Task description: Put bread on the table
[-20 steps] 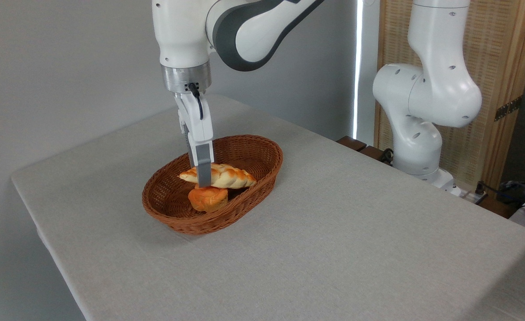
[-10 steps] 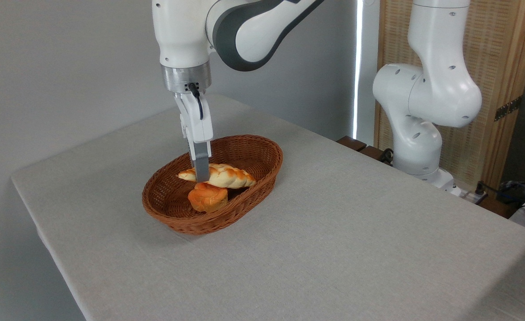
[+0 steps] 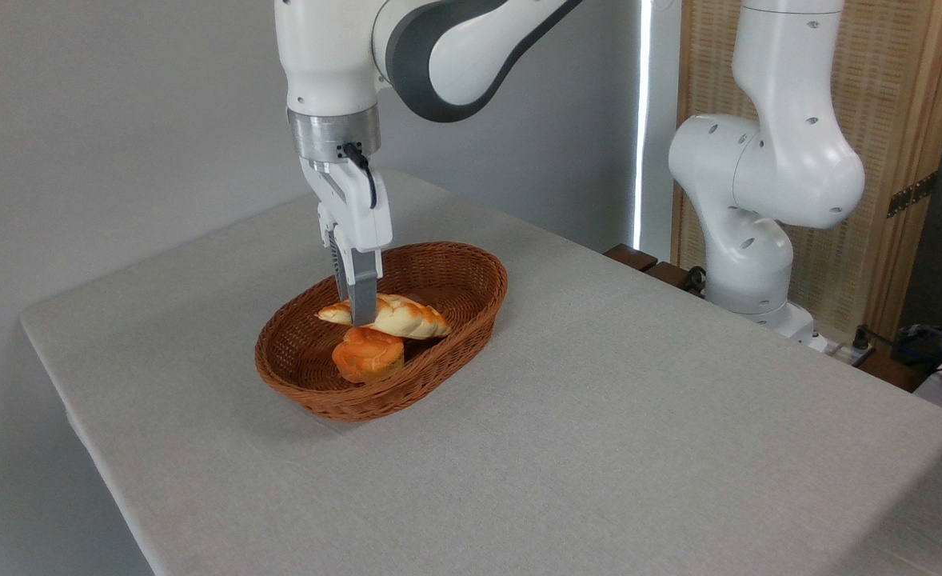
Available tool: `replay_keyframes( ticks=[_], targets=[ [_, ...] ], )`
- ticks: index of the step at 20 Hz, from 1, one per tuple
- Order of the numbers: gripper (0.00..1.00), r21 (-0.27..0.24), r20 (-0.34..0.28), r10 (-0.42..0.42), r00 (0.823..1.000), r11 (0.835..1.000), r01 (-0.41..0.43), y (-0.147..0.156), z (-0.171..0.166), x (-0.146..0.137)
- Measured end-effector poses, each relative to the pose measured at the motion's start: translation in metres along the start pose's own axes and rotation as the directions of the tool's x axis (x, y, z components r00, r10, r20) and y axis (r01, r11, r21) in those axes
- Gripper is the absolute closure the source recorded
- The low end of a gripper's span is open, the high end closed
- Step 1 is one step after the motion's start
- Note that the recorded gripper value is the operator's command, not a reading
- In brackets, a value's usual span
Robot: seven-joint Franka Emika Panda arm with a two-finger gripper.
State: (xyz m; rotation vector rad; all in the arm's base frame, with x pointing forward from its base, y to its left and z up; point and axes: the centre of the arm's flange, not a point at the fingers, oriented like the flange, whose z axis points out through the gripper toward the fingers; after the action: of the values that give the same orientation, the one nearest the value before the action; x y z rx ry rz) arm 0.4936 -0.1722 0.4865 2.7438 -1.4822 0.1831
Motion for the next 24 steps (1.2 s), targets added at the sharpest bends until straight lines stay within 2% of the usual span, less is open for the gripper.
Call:
replay_keyframes(
  ticks=[7,12,16,18,19,23,24],
  targets=[
    [0.71,-0.038,0.039,-0.111,0.993,0.993,0.112,-0.039,-0.044,-0.037],
    [0.71,-0.037,0.028,-0.189,0.982,0.981,0.19,-0.071,-0.051,-0.07],
    [0.71,-0.043,0.026,-0.259,0.966,0.965,0.26,-0.1,-0.053,-0.108],
    [0.7,-0.055,0.035,-0.27,0.962,0.961,0.272,-0.108,-0.053,-0.122],
    [0.66,-0.059,0.038,-0.267,0.963,0.961,0.269,-0.109,-0.052,-0.124],
    [0.64,-0.068,0.044,-0.235,0.971,0.969,0.238,-0.109,-0.047,-0.123],
    [0.56,-0.07,0.045,-0.221,0.974,0.972,0.224,-0.11,-0.045,-0.123]
  ],
)
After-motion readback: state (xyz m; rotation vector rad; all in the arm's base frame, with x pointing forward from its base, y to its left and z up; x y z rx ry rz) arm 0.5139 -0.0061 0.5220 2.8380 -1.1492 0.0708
